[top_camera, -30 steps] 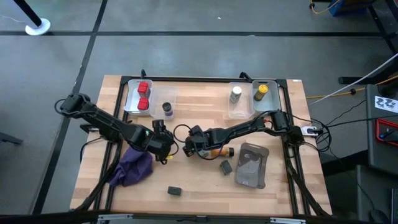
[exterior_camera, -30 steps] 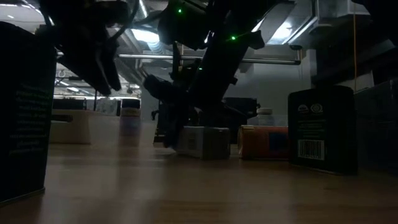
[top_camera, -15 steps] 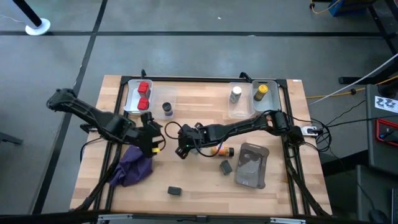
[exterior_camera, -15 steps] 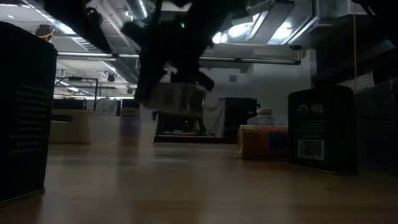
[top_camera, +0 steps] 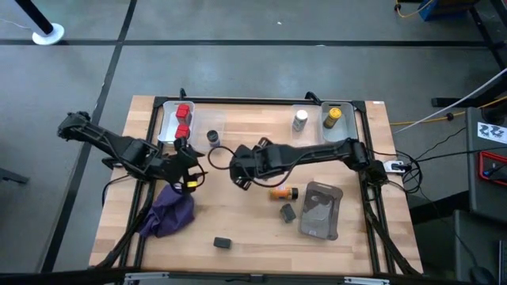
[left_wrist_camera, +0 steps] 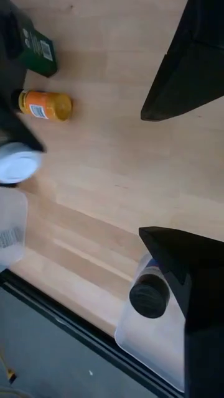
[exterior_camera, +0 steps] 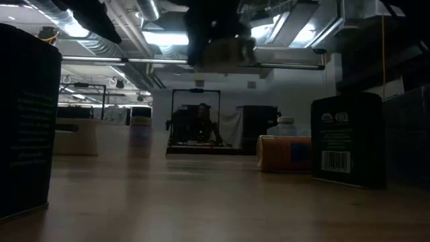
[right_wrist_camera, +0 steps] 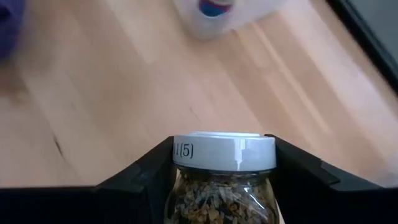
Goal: Sort spices by type
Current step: Put the white seasoning bottle into the right transparent bin
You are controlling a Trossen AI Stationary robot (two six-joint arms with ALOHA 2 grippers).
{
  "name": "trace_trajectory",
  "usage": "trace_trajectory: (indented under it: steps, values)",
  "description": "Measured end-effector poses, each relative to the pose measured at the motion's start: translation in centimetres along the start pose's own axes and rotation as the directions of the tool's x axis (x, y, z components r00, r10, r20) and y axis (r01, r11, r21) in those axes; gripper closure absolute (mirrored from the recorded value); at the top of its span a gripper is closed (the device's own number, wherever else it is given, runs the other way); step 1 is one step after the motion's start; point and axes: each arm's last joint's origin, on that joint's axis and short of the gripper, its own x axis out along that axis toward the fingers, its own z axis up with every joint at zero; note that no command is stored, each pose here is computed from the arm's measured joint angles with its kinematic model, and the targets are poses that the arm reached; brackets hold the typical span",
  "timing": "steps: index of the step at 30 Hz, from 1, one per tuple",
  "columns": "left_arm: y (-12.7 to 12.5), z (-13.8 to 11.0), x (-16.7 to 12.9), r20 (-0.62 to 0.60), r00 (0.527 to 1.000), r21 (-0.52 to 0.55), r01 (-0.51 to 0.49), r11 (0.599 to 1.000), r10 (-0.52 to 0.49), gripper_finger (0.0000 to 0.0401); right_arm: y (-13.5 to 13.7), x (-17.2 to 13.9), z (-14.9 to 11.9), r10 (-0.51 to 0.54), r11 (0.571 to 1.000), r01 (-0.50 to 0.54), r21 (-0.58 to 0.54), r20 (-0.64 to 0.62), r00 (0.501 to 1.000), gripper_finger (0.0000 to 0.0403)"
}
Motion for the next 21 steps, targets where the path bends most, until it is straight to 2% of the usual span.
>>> trace_trajectory:
  steps: [10, 14, 21]
  values:
    - [0.1, 0.0, 0.0, 0.011, 1.000, 0.002, -0.029, 1.000, 0.029, 0.0125, -2.8, -4.3, -0.3, -0.115, 0.992, 0.107, -0.066, -0.147, 0.982, 0.0190]
    - [0.1, 0.0, 0.0, 0.014, 0.999, 0.000, -0.035, 0.999, 0.035, 0.0125, -4.4, -5.8, -0.5, -0.083, 0.996, 0.077, -0.044, -0.161, 0.983, 0.0190]
    - [0.1, 0.0, 0.0, 0.014, 0.999, -0.005, -0.036, 0.999, 0.037, 0.0125, -8.3, -9.9, -1.3, -0.075, 0.997, 0.076, 0.001, -0.106, 0.992, 0.0190]
